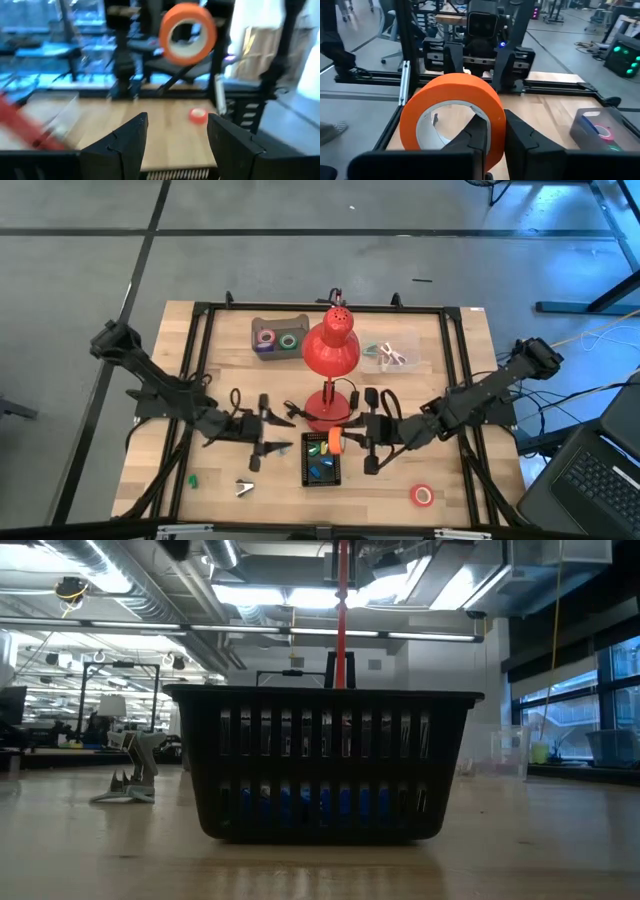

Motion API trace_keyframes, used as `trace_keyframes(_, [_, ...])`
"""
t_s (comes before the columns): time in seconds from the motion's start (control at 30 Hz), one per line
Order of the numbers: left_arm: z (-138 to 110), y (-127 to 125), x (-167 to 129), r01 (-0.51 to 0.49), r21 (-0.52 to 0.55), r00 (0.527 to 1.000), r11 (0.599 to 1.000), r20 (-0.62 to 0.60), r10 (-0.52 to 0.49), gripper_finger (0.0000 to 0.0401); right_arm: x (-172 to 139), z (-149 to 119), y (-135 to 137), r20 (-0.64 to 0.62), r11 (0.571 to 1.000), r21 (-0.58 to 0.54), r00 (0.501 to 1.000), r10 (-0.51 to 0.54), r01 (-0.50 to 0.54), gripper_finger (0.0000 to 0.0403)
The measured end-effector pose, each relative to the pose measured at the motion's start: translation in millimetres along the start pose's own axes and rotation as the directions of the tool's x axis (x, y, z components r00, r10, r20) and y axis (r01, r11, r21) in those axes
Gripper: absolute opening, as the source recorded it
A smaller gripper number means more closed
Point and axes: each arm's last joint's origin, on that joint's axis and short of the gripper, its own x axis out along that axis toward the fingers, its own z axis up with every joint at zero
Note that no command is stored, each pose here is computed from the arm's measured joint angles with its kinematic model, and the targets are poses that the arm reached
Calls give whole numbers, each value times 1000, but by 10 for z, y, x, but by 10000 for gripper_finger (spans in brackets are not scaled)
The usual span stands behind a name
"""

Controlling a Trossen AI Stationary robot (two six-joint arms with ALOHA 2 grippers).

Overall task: Pick and place Stapler, Stapler remover, tape
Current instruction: Put the left orange tape into the black transparent bin

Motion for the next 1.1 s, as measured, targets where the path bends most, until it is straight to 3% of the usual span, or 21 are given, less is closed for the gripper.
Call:
trace_keyframes(0.2, [-78,98,253,128,-22,988,991,89,-126,196,26,2,-37,-3,1000,-1,1000,6,-6,35])
trace_keyframes(0.53, [2,167,584,226,-13,962,974,160,-221,193,69,2,-79,2,1000,-8,1000,-10,10,35])
trace_keyframes(1.1, [77,117,886,259,24,956,965,138,-260,191,112,1,-112,3,1000,-8,1000,22,-22,35])
